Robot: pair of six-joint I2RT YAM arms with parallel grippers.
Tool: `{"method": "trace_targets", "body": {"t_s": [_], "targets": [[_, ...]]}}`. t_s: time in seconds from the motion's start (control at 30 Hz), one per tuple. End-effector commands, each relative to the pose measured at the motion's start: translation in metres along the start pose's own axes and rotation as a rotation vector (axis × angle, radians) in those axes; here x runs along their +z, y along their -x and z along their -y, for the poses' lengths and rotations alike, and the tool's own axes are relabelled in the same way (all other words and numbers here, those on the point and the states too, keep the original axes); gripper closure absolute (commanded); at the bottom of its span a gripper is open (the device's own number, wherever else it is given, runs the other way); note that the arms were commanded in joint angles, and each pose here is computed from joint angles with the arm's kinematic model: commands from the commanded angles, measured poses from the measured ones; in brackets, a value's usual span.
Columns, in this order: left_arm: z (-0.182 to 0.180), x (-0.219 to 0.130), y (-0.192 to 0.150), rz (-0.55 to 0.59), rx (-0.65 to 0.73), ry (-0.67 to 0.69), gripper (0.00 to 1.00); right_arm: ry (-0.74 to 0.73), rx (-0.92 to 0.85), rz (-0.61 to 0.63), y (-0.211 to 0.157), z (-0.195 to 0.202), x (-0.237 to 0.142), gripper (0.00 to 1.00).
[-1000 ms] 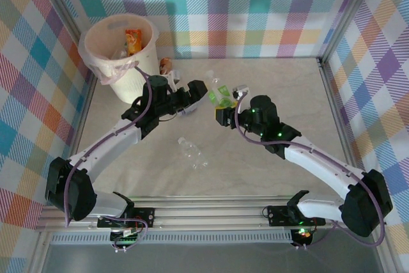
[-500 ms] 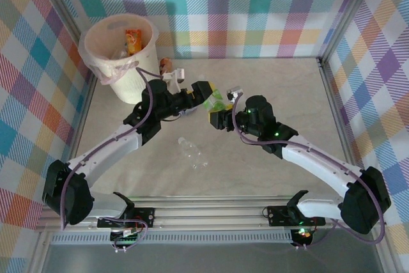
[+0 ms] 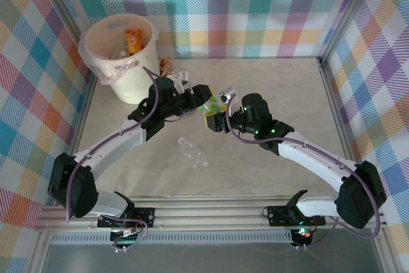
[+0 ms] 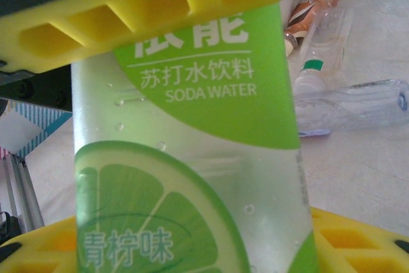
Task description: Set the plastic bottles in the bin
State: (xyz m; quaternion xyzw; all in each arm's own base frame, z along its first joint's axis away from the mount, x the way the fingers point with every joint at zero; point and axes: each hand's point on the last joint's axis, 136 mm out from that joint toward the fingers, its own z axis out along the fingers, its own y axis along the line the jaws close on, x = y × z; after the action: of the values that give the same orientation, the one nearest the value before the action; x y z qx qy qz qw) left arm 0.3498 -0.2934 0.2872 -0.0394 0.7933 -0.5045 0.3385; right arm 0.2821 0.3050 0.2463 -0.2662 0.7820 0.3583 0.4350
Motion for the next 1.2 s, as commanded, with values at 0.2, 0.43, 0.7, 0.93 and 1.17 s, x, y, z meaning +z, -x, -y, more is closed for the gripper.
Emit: {"method": "trace_targets", "body": {"t_s": [0.2,0.43,0.7,0.93,1.17], "targets": [[-0.014,-0.020,0.031,0.119,0.027,0.125,0.46,0.066,-0.149,0.075,0.031,-0.024,-0.017,0.11],[-0.035,-0.068,0.073,0.239,0.067,0.304,0.47,0.005,-0.194,0.149,0.041,-0.019,-0.036,0.00],[-0.017,-0.149,0.121,0.424,0.247,0.494,0.47,-0.146,-0.193,0.216,0.049,0.006,-0.043,0.00],[0.008,-0.212,0.172,0.660,0.405,0.665,0.47,-0.208,-0.169,0.247,0.056,0.017,-0.042,0.00],[0.018,-0.238,0.238,0.872,0.347,0.620,0.47,-0.236,-0.129,0.246,0.055,0.022,-0.045,0.00]]}}
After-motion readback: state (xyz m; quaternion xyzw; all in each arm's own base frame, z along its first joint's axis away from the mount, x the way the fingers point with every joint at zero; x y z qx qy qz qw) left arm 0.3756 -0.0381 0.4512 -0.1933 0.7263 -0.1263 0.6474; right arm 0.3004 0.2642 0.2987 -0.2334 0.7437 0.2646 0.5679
